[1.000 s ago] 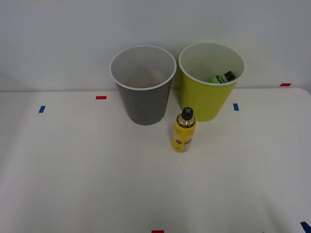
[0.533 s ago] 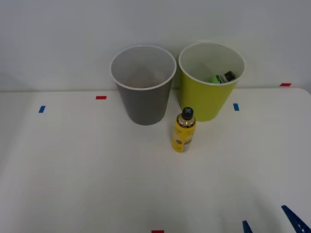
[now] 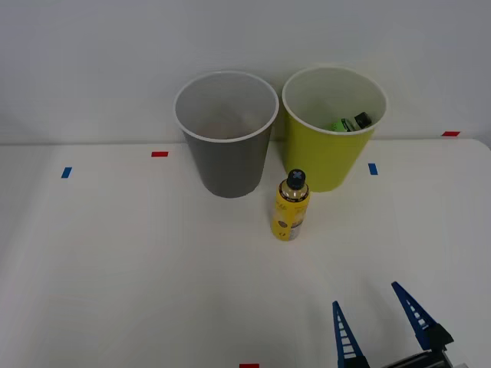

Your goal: Put cans in the gray bin, plastic bottles in the light green bin

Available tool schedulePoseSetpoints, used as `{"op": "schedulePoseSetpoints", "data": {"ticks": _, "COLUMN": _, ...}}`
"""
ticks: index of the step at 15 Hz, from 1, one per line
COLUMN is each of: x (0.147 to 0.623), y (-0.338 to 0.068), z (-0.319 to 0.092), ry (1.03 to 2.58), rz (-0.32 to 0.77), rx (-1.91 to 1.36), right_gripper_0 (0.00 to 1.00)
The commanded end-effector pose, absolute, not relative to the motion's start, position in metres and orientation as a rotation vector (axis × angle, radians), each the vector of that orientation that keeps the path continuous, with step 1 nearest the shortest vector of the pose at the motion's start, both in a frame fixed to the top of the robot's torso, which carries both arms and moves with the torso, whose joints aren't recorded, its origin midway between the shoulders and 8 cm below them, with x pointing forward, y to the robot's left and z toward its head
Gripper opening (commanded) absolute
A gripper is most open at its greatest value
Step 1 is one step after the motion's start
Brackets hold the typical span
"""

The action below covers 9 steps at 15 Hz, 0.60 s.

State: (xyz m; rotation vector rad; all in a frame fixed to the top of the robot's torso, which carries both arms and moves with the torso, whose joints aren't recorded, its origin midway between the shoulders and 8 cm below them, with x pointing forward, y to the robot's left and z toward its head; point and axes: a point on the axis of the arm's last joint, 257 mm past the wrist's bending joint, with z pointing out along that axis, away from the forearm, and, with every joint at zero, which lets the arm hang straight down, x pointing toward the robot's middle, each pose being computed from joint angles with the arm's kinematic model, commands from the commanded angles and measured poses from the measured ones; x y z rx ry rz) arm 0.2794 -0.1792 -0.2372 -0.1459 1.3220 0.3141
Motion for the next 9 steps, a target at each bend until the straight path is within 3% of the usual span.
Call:
{"op": "schedulePoseSetpoints", "data": {"ticks": 1, "x": 0.31, "y": -0.158, "z": -0.23, "ry": 1.31, "rz": 0.342, "rx": -0.12, "right_gripper_0": 1.0}}
{"op": "schedulePoseSetpoints", "data": {"ticks": 9, "x": 0.378, "y": -0.128, "z": -0.215, "ry": 1.321, "rz": 0.302, "rx": -0.17, "right_gripper_0": 1.0}}
